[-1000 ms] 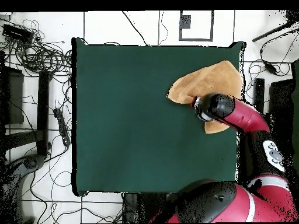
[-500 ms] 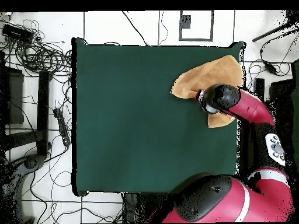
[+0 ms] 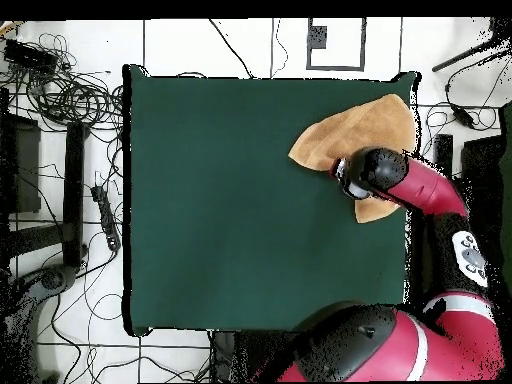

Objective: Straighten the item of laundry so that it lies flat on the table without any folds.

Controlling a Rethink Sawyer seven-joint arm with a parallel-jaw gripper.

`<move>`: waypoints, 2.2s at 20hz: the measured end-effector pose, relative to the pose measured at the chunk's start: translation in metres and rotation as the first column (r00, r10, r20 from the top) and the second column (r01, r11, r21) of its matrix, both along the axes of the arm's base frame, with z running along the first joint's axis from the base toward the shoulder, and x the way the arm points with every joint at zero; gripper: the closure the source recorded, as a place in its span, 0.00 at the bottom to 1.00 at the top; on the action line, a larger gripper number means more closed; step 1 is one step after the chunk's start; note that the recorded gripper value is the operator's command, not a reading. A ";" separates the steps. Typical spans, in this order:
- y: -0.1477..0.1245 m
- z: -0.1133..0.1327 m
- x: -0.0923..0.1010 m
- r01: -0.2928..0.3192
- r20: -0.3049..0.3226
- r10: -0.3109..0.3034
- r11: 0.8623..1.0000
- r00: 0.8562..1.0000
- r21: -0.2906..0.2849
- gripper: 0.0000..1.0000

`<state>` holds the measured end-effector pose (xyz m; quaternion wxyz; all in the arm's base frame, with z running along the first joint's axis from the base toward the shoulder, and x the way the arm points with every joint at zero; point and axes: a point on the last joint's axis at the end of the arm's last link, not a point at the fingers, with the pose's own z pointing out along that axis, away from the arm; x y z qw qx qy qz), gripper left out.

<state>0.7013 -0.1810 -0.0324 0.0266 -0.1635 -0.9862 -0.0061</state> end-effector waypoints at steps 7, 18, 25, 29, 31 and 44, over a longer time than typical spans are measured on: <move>0.023 0.032 -0.040 -0.008 -0.047 0.009 1.000 0.999 0.024 0.00; 0.036 0.131 -0.063 -0.023 -0.008 0.022 0.999 1.000 -0.031 0.00; 0.009 0.134 -0.023 -0.007 0.047 0.010 0.998 0.999 -0.061 0.00; -0.012 0.103 0.020 -0.005 0.060 0.009 0.998 0.998 -0.069 0.00; -0.016 0.094 0.028 -0.004 0.062 0.008 0.998 0.998 -0.069 0.00; -0.034 -0.009 0.067 0.016 0.061 -0.013 0.999 0.998 -0.046 0.00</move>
